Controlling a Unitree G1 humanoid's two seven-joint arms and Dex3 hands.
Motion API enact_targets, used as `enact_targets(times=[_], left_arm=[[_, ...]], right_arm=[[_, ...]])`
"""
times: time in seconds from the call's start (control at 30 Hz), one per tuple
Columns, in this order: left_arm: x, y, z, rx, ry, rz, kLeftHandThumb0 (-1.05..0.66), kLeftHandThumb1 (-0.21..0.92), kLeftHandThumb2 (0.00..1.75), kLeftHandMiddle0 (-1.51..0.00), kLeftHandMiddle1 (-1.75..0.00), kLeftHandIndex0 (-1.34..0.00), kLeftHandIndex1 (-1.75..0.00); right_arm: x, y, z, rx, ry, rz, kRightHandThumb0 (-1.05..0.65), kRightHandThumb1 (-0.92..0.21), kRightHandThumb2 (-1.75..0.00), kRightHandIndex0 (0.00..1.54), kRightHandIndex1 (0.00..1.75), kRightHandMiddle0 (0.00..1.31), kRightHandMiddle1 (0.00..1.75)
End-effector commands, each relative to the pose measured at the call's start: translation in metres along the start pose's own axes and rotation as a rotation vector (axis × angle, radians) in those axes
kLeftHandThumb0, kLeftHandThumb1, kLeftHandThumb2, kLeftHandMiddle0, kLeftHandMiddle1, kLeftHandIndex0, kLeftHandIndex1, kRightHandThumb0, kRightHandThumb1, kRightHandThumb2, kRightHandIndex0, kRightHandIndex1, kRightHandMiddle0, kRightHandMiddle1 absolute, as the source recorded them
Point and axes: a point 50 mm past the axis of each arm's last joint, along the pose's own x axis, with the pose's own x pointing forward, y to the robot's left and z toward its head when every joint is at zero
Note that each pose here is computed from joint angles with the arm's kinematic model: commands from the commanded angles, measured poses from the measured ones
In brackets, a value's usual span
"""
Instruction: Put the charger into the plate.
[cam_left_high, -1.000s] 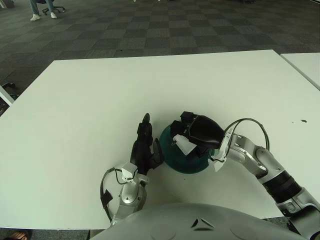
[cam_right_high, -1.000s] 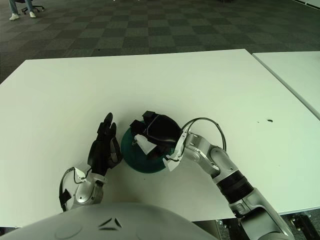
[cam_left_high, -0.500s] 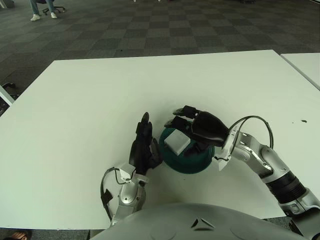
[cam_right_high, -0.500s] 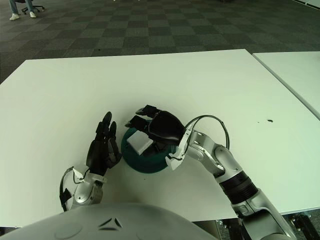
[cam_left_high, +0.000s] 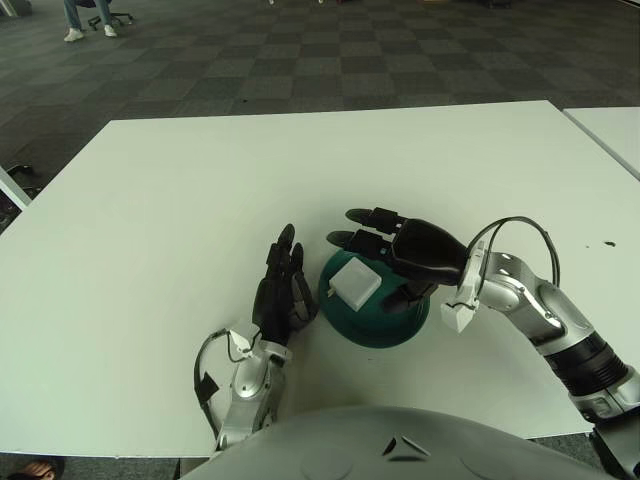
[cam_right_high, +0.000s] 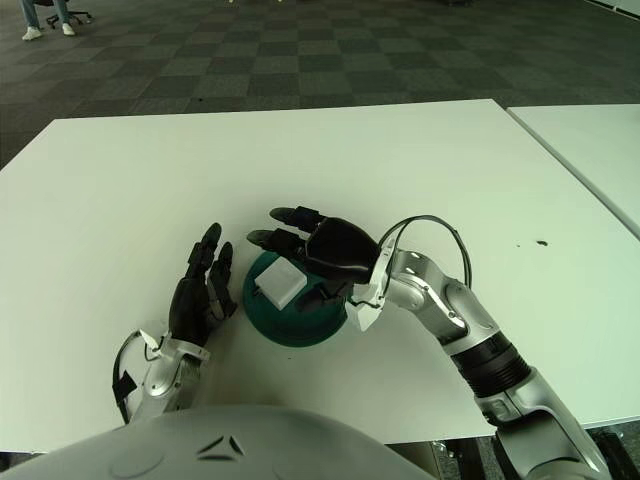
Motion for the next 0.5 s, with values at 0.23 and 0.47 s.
enact_targets(times=[0.23, 0.47], left_arm=[[-0.019, -0.024, 0.004, -0.021, -0.028, -0.001, -1.04, 0.92, 1.04, -0.23, -0.02, 0.0, -0.5], [-0.017, -0.021, 0.008, 0.009, -0.02, 0.029, -1.04, 0.92, 1.06, -0.2, -0.01, 0.0, -0.44]], right_arm=[[0.003, -0.002, -0.028, 0.412, 0.257, -0.07, -1.04, -0.92, -0.91, 0.02, 0.01, 0.0, 0.0], [-0.028, 0.026, -0.023, 0.887, 0.535, -0.638, -0.97, -0.92, -0.81, 0.28, 0.01, 0.03, 0.33]])
